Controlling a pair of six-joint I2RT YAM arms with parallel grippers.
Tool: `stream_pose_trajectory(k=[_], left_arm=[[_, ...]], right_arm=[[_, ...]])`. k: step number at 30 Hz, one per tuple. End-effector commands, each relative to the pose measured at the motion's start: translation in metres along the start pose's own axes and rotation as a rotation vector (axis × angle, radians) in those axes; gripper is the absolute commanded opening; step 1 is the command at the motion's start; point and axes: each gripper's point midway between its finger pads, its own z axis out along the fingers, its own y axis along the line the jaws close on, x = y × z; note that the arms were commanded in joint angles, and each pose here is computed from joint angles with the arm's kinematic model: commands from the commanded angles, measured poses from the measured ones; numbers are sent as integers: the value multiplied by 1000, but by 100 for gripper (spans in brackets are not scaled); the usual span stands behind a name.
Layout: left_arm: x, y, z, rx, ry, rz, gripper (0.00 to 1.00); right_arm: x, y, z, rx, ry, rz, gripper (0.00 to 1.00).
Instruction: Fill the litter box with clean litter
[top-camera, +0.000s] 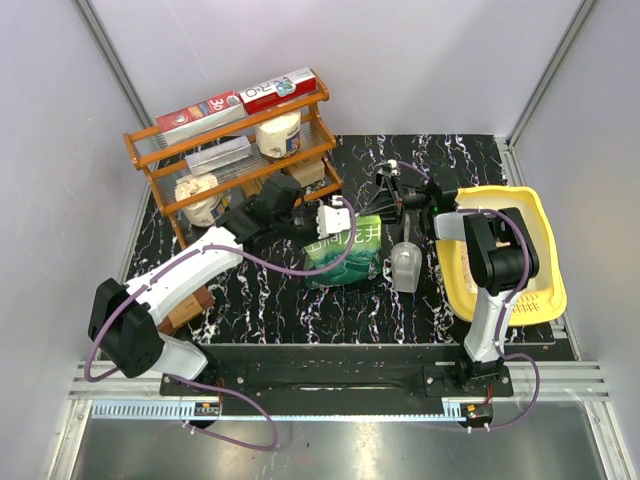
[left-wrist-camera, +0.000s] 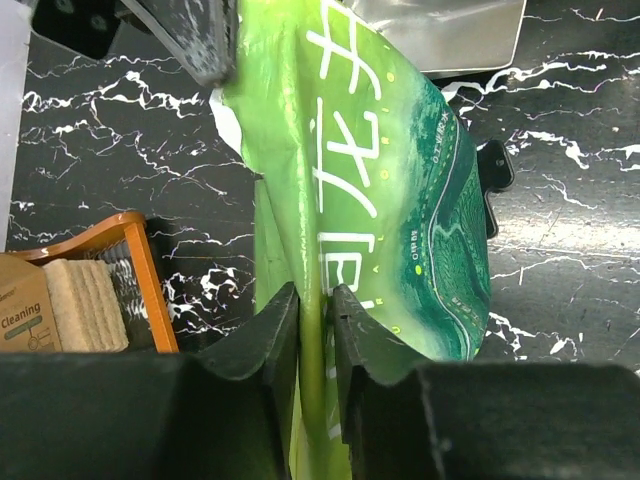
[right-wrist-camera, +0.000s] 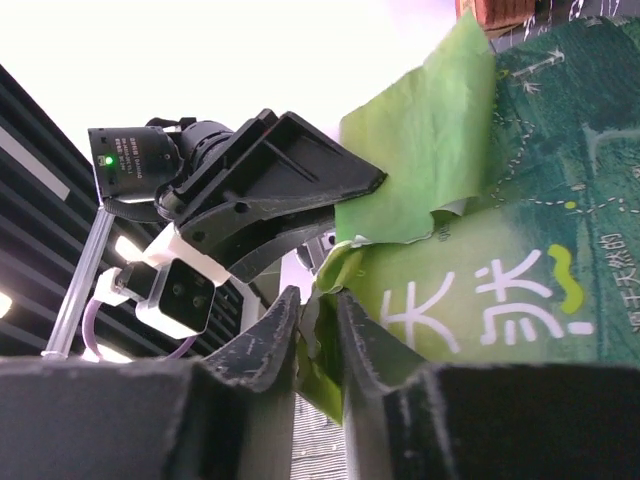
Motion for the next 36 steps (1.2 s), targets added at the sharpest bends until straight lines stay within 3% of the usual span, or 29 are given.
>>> stream_pose_trajectory(k=[1,4,15,23,30,32,33,34,36], left_arm=[[-14,19,-4,-42,-7,4,17],[-13,14,-3,-9,-10,-49,13],[-17,6,-9,54,-46,-134,12],[-19,16,-17,72,-90,-223,13],[-25,15,-18,99,-109,-227,16],[-26,12,-18,117,-114,-232,17],[-25,12,-17,120,-111,-241,17],[-24,12,-16,121,-111,-245,18],[-26,13,-14,126,-111,-253,18]], right_arm=[[16,44,-15,12,16,-313,29],[14,60,-25,19,-4,-459,36],[-1,105,-51,78,-24,-785,38],[-20,172,-76,172,-43,-1105,38],[22,225,-49,103,-33,-1248,53],[27,249,-46,68,-48,-1307,50],[36,269,-43,13,-101,-1344,94],[35,275,-38,-9,-108,-1317,100],[29,279,-27,-28,-99,-1230,100]])
